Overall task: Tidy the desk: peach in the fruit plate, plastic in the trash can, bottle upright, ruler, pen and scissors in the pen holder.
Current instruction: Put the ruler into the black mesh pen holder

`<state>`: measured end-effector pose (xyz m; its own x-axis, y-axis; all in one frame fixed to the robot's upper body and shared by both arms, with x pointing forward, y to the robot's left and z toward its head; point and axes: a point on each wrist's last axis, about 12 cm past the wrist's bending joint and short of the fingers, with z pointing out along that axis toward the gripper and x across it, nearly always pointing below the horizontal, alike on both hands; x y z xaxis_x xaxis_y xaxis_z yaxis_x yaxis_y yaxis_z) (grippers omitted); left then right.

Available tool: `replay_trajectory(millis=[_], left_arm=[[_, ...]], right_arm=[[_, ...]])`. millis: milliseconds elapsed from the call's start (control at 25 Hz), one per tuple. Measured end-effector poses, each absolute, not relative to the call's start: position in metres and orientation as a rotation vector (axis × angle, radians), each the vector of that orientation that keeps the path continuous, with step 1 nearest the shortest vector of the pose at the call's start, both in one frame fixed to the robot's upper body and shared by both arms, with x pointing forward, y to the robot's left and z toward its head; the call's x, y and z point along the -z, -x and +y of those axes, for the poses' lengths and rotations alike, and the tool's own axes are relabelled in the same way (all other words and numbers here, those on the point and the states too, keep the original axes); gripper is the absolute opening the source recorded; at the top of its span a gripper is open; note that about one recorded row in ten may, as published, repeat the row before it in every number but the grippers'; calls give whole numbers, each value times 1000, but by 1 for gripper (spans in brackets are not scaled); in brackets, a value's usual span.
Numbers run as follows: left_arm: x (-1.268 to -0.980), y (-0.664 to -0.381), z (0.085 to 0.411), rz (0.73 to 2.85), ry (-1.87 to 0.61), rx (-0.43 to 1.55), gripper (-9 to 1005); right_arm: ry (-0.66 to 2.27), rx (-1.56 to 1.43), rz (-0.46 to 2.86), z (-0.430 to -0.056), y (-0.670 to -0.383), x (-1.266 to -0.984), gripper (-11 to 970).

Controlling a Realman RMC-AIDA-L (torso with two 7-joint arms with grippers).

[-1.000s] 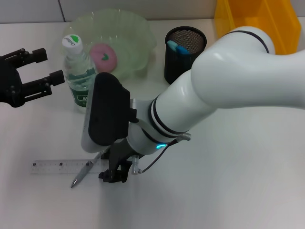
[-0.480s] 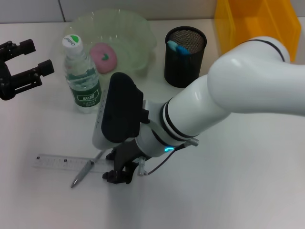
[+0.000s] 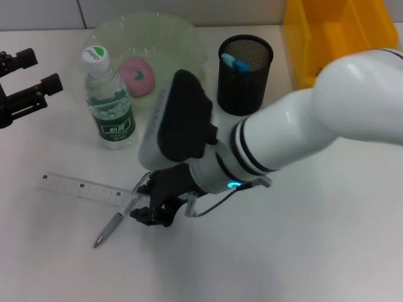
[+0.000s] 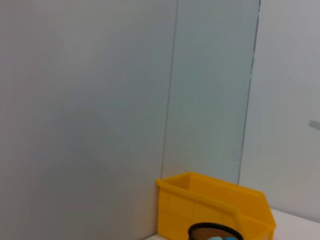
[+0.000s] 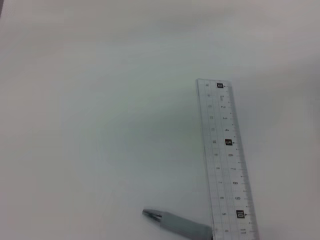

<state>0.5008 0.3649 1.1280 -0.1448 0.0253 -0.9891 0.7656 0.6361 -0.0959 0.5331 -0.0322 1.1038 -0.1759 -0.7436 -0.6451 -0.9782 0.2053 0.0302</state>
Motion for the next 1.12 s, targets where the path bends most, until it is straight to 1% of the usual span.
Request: replay_trajectory(millis=[240, 360, 400, 640, 800, 960, 1120], left_arm=[[-1129, -500, 366, 1587, -654, 734, 739], [-1132, -501, 367, 1570, -643, 735, 739], [-1132, -501, 367, 1564, -636, 736, 739], [-1133, -502, 367, 1562, -633, 738, 738], [-1133, -502, 366, 1561, -631, 738, 738], [-1133, -502, 366, 1561, -629, 738, 738], [-1133, -502, 366, 1562, -626, 738, 738]], right_arm=[[1479, -642, 1976, -53, -532, -1106, 384], [1404, -671, 2003, -67, -533, -1108, 384], [1358, -686, 2021, -77, -535, -1109, 384], [1282, -747, 2023, -95, -535, -1109, 384], [1240, -845, 1918, -106, -532, -1115, 384], [1197, -884, 1852, -114, -532, -1121, 384], [1145, -906, 1804, -132, -532, -1124, 384]])
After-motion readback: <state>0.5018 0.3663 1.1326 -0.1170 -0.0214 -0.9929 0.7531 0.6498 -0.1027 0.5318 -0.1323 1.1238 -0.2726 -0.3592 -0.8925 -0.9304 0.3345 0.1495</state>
